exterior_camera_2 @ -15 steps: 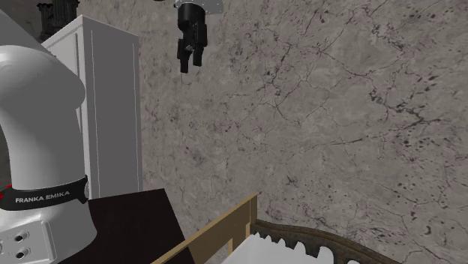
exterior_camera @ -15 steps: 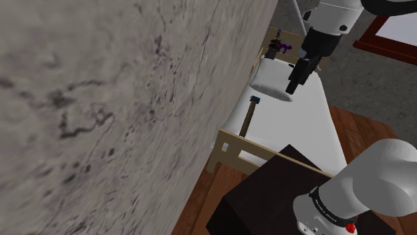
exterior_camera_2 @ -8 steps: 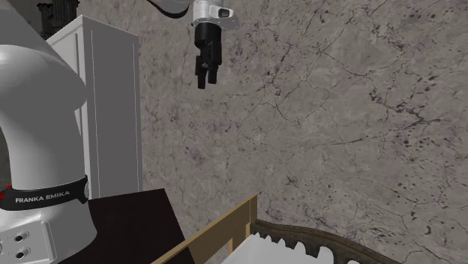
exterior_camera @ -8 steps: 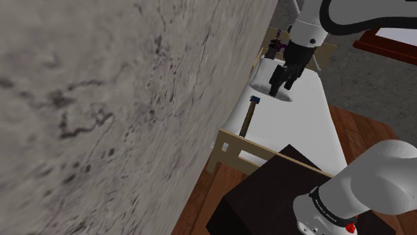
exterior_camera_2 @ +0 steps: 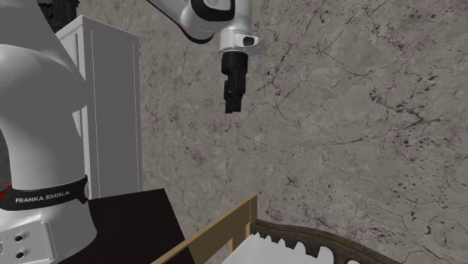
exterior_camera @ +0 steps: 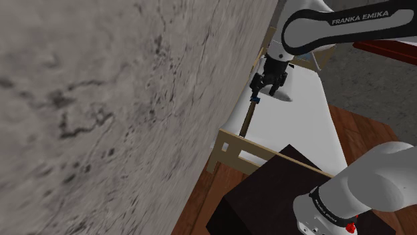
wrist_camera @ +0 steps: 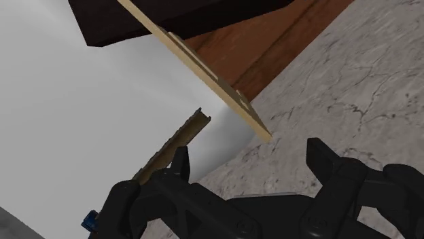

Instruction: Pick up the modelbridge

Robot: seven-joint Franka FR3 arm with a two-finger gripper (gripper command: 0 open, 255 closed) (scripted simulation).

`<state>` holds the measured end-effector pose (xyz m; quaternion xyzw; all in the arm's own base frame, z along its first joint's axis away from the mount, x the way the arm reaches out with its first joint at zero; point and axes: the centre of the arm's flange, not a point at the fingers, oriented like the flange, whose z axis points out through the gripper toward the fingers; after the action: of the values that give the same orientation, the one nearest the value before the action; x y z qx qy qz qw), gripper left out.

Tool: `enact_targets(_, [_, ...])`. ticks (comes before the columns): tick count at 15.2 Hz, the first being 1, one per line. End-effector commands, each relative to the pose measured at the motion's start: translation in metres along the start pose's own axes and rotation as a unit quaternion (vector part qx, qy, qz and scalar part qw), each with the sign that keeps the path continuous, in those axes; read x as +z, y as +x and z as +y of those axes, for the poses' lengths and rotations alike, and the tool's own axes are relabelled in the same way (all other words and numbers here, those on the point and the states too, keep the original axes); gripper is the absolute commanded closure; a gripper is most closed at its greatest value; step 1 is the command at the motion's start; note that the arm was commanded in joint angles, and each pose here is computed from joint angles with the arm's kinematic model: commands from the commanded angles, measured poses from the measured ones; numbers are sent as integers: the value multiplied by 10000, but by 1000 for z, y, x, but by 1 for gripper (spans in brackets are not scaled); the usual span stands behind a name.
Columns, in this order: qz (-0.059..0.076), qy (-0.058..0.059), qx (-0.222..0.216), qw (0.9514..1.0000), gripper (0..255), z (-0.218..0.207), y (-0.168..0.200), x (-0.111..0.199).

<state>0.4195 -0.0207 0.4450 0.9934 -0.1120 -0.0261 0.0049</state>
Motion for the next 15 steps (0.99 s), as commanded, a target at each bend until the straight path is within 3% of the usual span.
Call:
enact_targets(1, [4, 7, 295, 9996, 0, 11, 19, 15])
enact_targets(8, [-13, 31, 1285, 9917, 0, 47, 78, 77])
enact_targets(15, [-29, 55, 2262, 9741, 0, 94, 129, 140])
